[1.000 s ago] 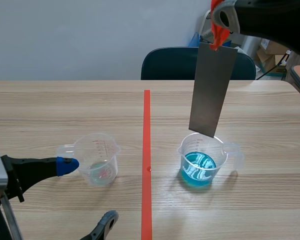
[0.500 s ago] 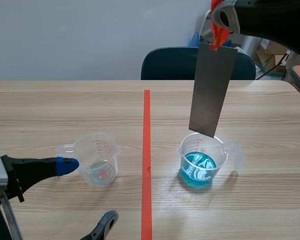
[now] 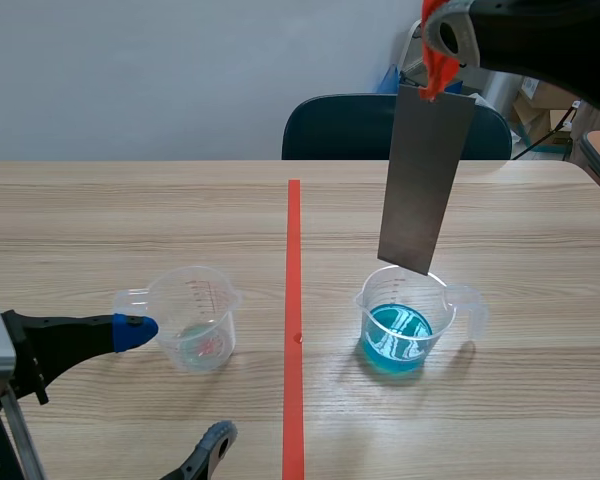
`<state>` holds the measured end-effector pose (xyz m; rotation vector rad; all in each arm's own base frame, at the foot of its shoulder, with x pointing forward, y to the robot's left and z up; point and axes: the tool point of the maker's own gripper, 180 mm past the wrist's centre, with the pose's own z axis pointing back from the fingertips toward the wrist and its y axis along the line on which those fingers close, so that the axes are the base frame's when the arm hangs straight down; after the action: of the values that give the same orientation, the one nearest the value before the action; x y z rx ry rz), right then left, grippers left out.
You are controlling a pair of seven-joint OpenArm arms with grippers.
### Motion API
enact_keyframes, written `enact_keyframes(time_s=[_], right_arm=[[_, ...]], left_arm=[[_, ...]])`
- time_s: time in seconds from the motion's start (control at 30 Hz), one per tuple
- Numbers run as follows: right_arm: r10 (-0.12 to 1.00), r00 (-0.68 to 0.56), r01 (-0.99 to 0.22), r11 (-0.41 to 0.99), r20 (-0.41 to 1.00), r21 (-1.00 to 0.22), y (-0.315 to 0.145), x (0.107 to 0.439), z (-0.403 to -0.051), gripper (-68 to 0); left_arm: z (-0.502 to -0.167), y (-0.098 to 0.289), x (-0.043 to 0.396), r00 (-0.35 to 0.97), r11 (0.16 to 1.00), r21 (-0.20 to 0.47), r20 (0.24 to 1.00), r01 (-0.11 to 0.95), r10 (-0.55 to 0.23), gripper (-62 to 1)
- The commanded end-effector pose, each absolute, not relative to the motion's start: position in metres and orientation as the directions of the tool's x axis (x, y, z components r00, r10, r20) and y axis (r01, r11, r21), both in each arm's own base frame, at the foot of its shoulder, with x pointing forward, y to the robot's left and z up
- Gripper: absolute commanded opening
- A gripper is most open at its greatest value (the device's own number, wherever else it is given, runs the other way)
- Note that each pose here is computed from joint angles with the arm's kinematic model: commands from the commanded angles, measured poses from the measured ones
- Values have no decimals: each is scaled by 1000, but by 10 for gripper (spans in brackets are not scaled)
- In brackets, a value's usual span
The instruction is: Do the redox reaction experiment
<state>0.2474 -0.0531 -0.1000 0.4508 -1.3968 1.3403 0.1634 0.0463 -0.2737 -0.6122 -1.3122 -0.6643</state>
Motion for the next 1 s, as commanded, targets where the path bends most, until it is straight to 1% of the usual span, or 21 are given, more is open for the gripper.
enact_keyframes(time_s=[0.0,0.97], right_arm=[[372,-357,-834,286,857,-472,-51,246,-91,-669],[375,-363,-830,286,853,-479,-52,247,-90,-669]], left_arm=[[-262,41,165,101,667,-34,993,745,-62,14],[-262,41,165,101,667,-34,993,744,-62,14]])
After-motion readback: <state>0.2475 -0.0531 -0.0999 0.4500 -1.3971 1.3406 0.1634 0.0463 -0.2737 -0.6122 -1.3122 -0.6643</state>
